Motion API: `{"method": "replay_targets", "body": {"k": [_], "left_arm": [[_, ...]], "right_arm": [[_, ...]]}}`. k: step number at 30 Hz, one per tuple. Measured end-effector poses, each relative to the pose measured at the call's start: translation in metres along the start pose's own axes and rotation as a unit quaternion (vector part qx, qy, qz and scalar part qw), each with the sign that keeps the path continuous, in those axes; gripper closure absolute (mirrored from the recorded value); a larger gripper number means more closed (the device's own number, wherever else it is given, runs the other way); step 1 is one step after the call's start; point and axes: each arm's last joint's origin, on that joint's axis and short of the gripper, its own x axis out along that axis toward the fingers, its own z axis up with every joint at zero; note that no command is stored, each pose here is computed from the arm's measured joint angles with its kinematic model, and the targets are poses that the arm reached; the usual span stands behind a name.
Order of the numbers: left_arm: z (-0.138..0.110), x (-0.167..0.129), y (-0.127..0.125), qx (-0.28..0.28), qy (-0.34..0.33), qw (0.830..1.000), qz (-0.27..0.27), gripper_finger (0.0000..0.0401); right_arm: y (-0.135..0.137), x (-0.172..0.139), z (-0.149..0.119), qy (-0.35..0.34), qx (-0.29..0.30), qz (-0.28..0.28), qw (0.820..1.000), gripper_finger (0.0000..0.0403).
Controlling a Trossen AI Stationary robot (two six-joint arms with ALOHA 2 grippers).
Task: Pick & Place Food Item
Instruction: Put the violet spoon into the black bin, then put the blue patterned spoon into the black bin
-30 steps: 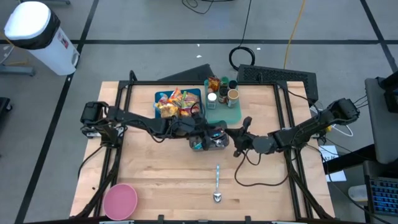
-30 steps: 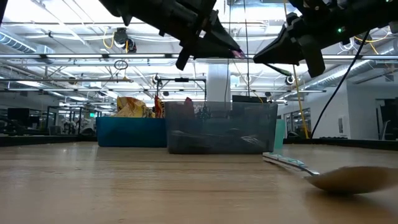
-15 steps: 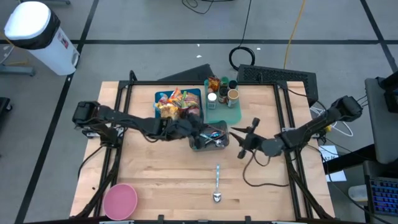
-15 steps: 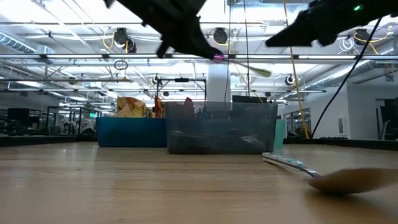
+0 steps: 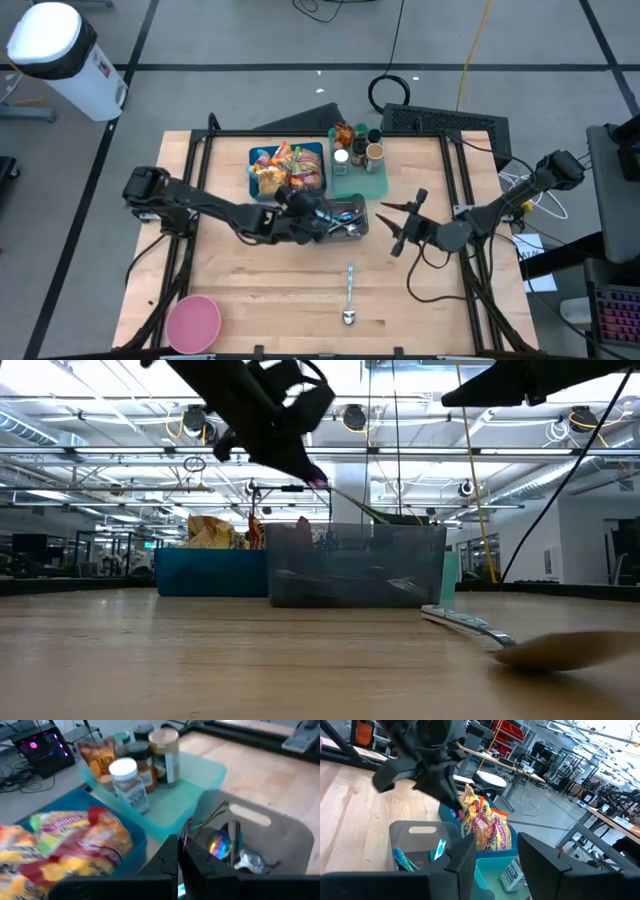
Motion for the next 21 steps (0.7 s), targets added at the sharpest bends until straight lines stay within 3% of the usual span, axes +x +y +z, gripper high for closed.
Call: {"method": "replay_targets", "body": {"k": [12,21], "left_arm": [[-0.032,0.041,-0.017,-0.019,0.012,1.000,0.000,0.0392],[-0.029,0.040,-0.015,-0.032,0.012,0.999,0.001,0.0266]], "right_arm": [[0.001,0.000,-0.002,0.005,-0.008,0.003,1.000,0.0272],[0.001,0.000,-0.003,0.009,0.001,0.004,1.000,0.0268]]}}
